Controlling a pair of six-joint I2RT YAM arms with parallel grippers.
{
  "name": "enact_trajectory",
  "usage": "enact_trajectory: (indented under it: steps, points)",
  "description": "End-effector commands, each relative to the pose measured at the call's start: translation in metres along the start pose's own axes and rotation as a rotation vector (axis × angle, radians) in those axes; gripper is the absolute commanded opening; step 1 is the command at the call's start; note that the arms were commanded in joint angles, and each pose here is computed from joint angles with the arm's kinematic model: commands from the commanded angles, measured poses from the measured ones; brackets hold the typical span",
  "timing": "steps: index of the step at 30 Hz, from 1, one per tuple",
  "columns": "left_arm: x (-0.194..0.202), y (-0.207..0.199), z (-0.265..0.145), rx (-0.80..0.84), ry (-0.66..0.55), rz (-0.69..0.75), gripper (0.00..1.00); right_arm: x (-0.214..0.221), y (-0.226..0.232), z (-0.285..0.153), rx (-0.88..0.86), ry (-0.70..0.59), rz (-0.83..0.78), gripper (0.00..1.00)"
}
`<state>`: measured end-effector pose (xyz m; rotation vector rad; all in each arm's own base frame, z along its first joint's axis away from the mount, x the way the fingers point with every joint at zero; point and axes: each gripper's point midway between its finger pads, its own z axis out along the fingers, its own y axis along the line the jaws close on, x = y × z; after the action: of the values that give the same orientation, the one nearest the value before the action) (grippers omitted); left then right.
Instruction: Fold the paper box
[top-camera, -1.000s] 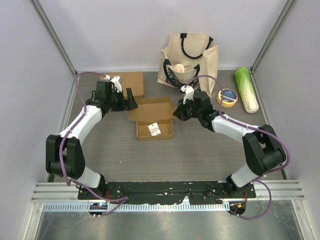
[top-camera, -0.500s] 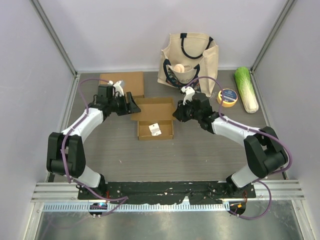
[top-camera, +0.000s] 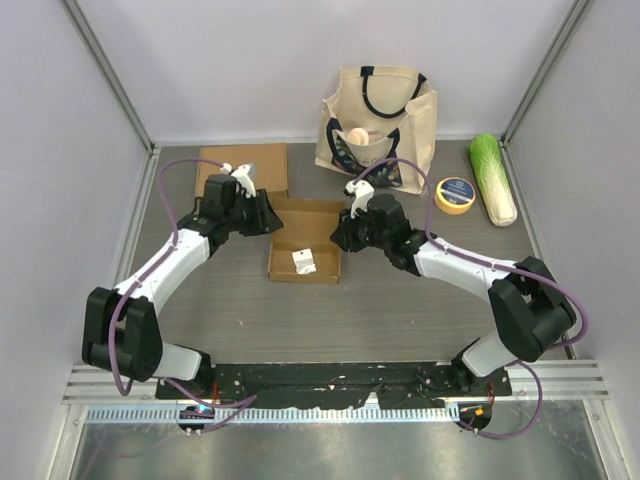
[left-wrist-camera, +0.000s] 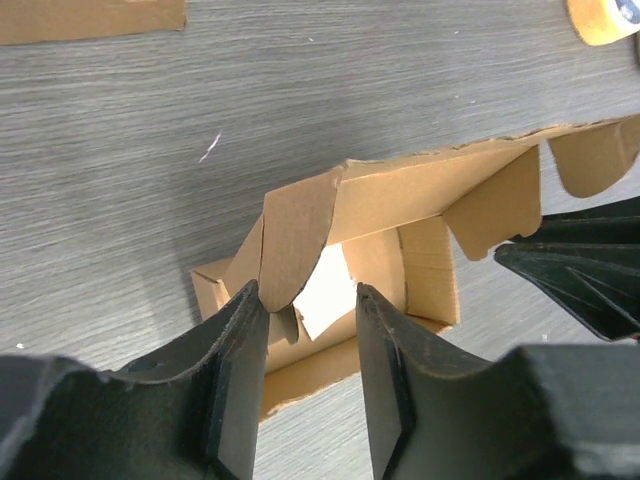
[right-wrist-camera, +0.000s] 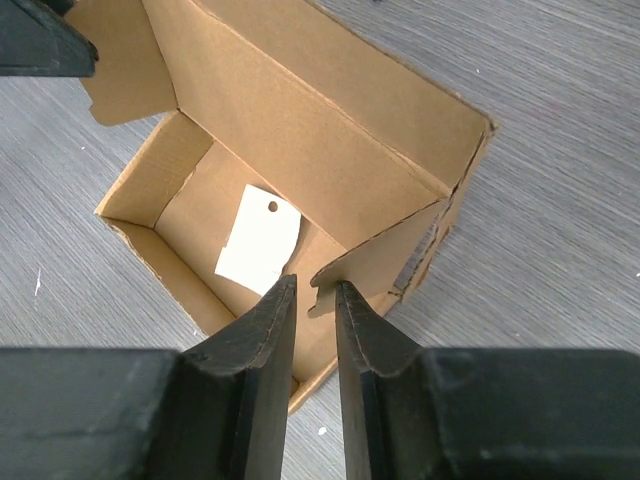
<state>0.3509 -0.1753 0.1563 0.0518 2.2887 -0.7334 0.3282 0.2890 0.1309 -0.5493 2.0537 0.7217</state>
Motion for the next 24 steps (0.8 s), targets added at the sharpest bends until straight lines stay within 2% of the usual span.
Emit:
enact_trajectory:
  steps: [1, 14, 17, 20, 21, 23, 24]
  points:
    - [0.004, 0.006, -0.005, -0.083, -0.042, 0.022, 0.40, -0.026, 0.005, 0.000, 0.033, -0.073, 0.006, 0.28]
    - [0.013, 0.017, -0.016, -0.280, -0.170, 0.123, 0.22, -0.007, 0.004, 0.001, 0.045, -0.054, 0.060, 0.31]
    - [0.013, 0.018, -0.018, -0.313, -0.187, 0.142, 0.12, -0.007, 0.002, 0.000, 0.057, -0.054, 0.060, 0.29]
    - [0.017, 0.012, -0.020, -0.337, -0.222, 0.173, 0.01, -0.004, -0.002, 0.000, 0.082, -0.056, 0.056, 0.21]
    - [0.019, 0.011, -0.020, -0.339, -0.238, 0.172, 0.00, -0.004, -0.003, 0.000, 0.097, -0.063, 0.052, 0.13]
    - [0.017, 0.006, -0.026, -0.346, -0.288, 0.184, 0.00, 0.001, -0.004, -0.001, 0.114, -0.064, 0.042, 0.08]
    - [0.018, 0.006, -0.026, -0.354, -0.314, 0.186, 0.00, 0.001, -0.001, -0.001, 0.114, -0.074, 0.035, 0.03]
